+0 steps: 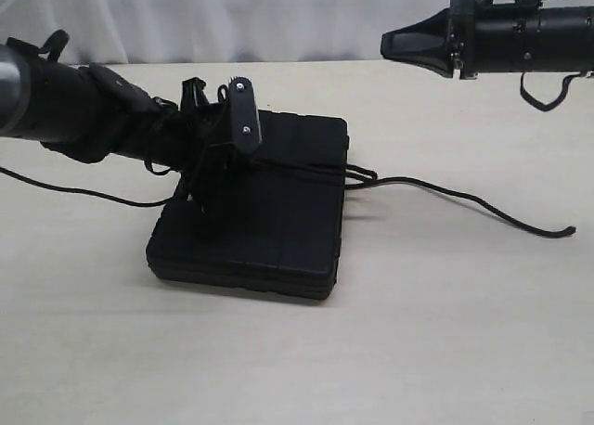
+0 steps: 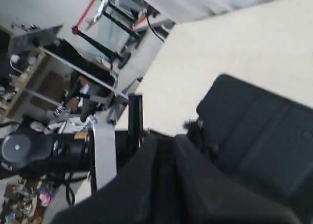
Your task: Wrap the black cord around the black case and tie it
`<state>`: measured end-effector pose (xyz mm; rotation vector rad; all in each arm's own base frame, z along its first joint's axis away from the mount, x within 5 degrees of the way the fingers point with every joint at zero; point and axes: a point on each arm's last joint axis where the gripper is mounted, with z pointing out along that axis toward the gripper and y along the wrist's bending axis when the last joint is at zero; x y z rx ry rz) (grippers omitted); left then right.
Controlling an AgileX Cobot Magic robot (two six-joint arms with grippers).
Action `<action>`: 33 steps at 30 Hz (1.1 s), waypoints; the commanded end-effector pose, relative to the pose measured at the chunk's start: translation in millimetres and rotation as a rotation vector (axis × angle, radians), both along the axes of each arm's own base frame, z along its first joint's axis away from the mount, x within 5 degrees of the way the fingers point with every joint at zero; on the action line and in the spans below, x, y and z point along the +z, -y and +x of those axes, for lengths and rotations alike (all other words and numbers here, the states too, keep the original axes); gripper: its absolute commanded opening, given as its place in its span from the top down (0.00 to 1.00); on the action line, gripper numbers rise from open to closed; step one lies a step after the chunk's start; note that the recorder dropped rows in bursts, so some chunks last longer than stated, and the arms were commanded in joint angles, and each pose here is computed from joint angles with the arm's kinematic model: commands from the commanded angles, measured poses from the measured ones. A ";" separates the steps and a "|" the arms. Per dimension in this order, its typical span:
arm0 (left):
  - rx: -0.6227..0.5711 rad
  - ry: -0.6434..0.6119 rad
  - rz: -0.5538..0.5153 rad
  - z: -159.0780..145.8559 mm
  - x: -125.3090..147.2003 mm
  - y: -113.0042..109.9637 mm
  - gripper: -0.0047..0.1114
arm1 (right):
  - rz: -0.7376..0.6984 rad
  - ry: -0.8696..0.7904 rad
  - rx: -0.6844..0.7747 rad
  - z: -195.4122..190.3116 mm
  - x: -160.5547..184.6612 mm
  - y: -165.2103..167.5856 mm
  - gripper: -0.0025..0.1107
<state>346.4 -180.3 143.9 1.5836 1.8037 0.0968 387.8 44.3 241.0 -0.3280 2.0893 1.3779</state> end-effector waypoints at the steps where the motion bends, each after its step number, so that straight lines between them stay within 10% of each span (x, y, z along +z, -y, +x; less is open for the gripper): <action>1: 0.243 0.069 -0.044 16.7 10.4 -8.2 0.96 | -0.175 -0.156 -0.274 -33.3 -19.2 11.4 0.80; 8: 0.172 0.013 -0.119 13.9 13.3 2.2 0.96 | -0.438 -0.206 -0.730 -88.5 -51.6 41.2 0.79; 16: -0.013 -0.067 -0.155 2.2 11.6 14.5 0.96 | -0.688 -0.030 -0.418 -75.1 -57.2 38.5 0.60; 24: -0.336 -0.161 -0.078 -19.2 5.9 21.7 0.96 | -0.993 -0.390 -0.270 -28.8 -92.2 63.7 0.54; 33: -0.262 -0.070 -0.082 -13.2 23.4 18.4 0.96 | -1.135 -0.181 -0.018 0.2 -81.3 49.1 0.54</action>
